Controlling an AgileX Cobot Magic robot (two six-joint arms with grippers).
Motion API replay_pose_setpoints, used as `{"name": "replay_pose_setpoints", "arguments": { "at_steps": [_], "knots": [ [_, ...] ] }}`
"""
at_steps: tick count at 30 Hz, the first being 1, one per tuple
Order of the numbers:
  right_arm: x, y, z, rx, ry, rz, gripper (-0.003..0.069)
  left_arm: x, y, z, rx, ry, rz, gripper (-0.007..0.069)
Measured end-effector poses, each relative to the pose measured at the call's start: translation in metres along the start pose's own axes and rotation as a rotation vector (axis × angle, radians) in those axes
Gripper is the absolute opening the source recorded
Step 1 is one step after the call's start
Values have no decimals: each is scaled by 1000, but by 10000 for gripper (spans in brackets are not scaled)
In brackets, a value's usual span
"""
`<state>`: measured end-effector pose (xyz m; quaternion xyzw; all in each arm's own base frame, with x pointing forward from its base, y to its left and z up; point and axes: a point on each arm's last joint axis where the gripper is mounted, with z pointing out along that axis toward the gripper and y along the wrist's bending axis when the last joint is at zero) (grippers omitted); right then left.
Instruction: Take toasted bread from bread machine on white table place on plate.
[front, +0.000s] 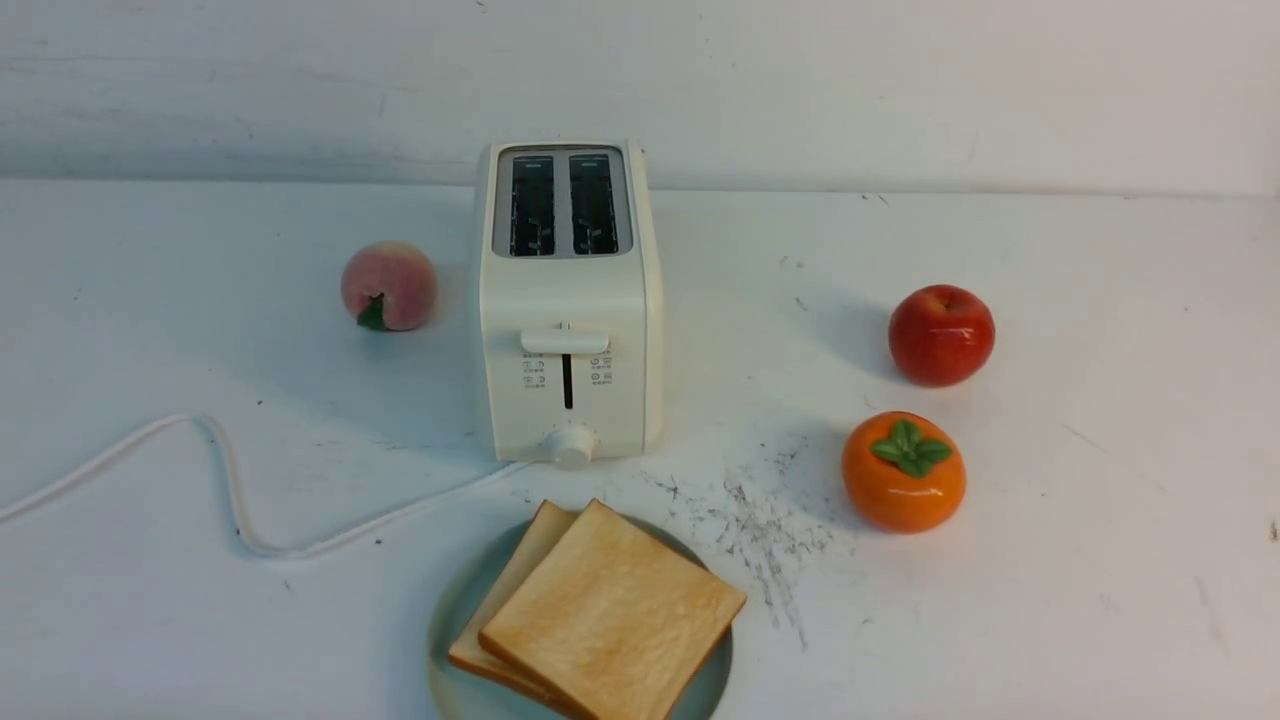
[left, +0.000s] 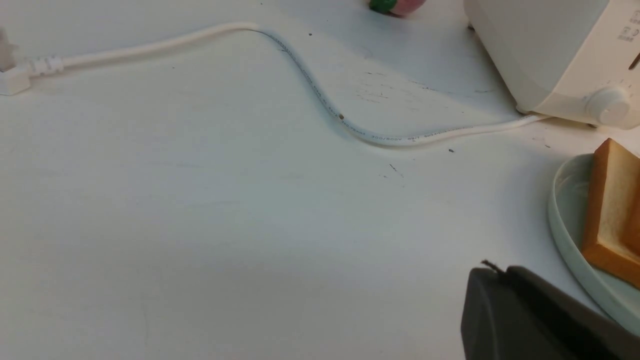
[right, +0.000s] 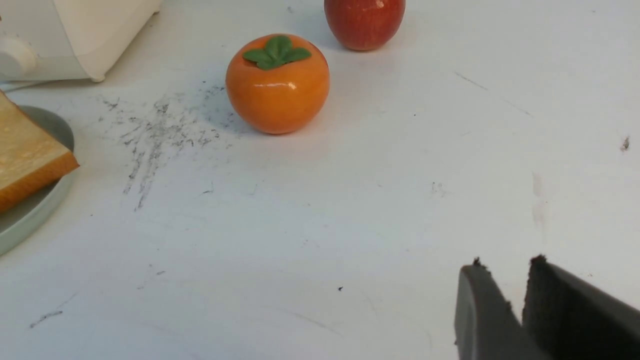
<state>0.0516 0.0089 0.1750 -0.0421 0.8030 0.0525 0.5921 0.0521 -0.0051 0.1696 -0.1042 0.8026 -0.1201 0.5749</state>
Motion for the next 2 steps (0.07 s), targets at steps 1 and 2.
{"name": "replay_pose_setpoints", "arguments": {
  "at_steps": [1, 2],
  "knots": [
    [0, 0, 0, 0, 0, 0, 152, 0, 0, 0, 0, 0, 0, -7],
    [0, 0, 0, 0, 0, 0, 153, 0, 0, 0, 0, 0, 0, -5]
  ]
}}
